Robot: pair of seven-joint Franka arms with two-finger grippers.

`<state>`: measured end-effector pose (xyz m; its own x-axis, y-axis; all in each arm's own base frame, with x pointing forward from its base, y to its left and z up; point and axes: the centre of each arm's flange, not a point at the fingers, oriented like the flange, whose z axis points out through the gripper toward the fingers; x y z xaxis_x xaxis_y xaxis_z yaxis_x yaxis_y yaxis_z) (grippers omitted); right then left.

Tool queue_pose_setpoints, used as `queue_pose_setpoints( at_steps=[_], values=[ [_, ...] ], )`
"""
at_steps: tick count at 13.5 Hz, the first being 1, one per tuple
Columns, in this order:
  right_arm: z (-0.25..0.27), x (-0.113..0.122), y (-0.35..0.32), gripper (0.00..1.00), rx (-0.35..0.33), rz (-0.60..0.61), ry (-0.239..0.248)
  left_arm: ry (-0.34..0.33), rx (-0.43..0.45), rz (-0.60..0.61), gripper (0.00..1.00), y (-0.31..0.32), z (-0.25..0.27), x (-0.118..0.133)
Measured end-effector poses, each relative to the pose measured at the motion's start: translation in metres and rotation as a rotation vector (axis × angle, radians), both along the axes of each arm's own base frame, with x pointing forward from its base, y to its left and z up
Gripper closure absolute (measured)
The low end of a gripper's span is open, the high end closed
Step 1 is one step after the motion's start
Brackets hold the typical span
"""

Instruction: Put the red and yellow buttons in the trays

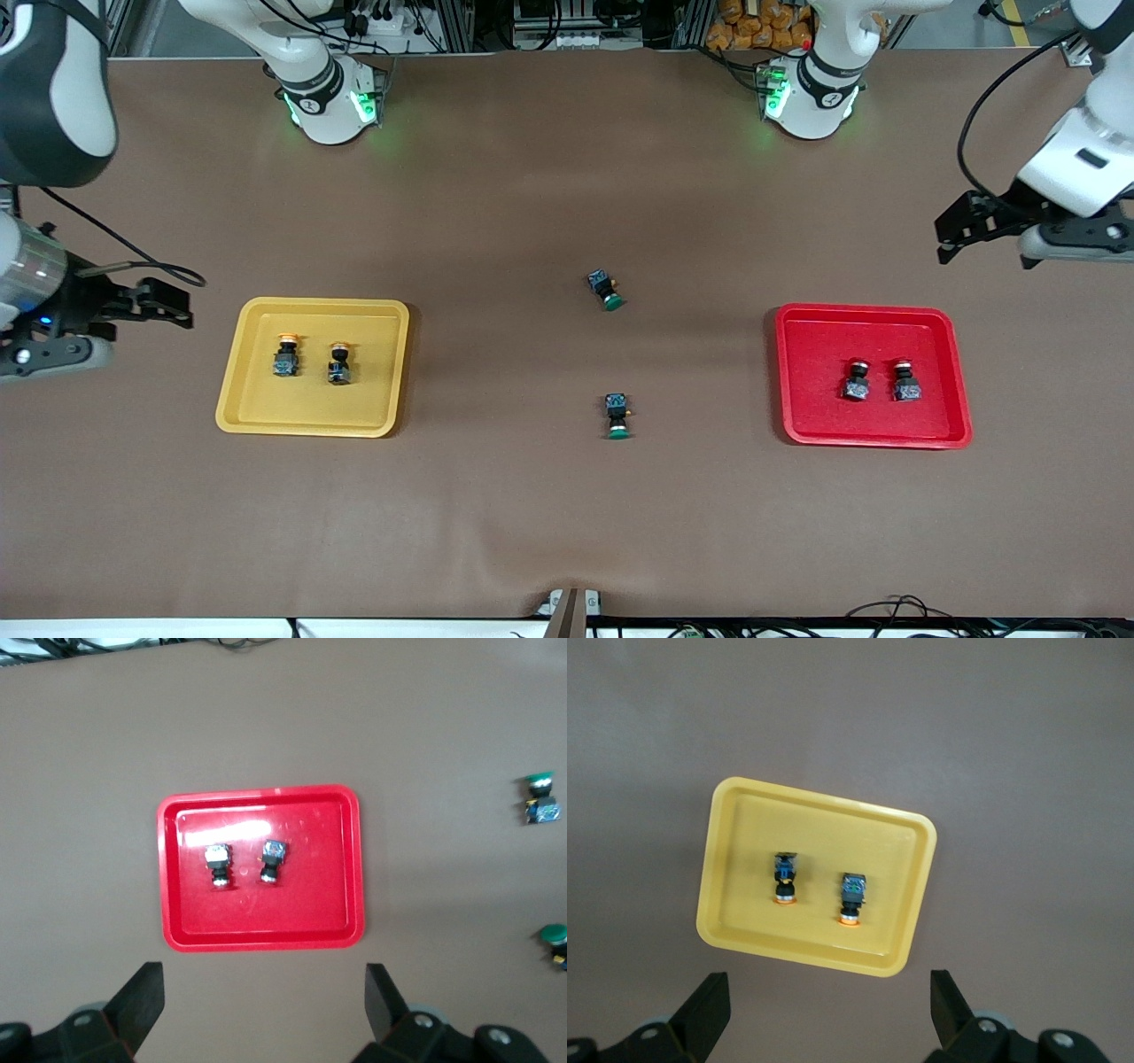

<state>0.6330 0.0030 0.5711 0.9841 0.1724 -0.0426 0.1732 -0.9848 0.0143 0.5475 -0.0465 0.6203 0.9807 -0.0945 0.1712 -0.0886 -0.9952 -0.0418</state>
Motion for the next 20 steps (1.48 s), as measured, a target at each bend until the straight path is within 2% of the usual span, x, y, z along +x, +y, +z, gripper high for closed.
queue_pose_setpoints(
  at_steps=[3, 6, 8, 11, 20],
  values=[
    [0.021, -0.021, -0.031, 0.0, 0.004, -0.017, 0.018, 0.025, 0.0, 0.012, 0.0, 0.005, 0.021, -0.005],
    [0.03, -0.046, -0.027, 0.0, 0.008, -0.009, -0.016, 0.003, -0.002, 0.006, 0.0, 0.001, 0.033, -0.001],
    [0.026, -0.059, -0.025, 0.0, 0.01, -0.004, -0.019, 0.021, -0.005, 0.028, 0.0, -0.001, 0.042, -0.005],
    [0.021, -0.065, -0.025, 0.0, 0.011, -0.004, -0.012, 0.042, -0.014, 0.104, 0.0, -0.001, 0.055, -0.012],
    [0.029, -0.076, -0.061, 0.0, 0.061, -0.037, 0.004, 0.031, -0.018, 0.126, 0.0, 0.002, 0.064, -0.013]
  ],
)
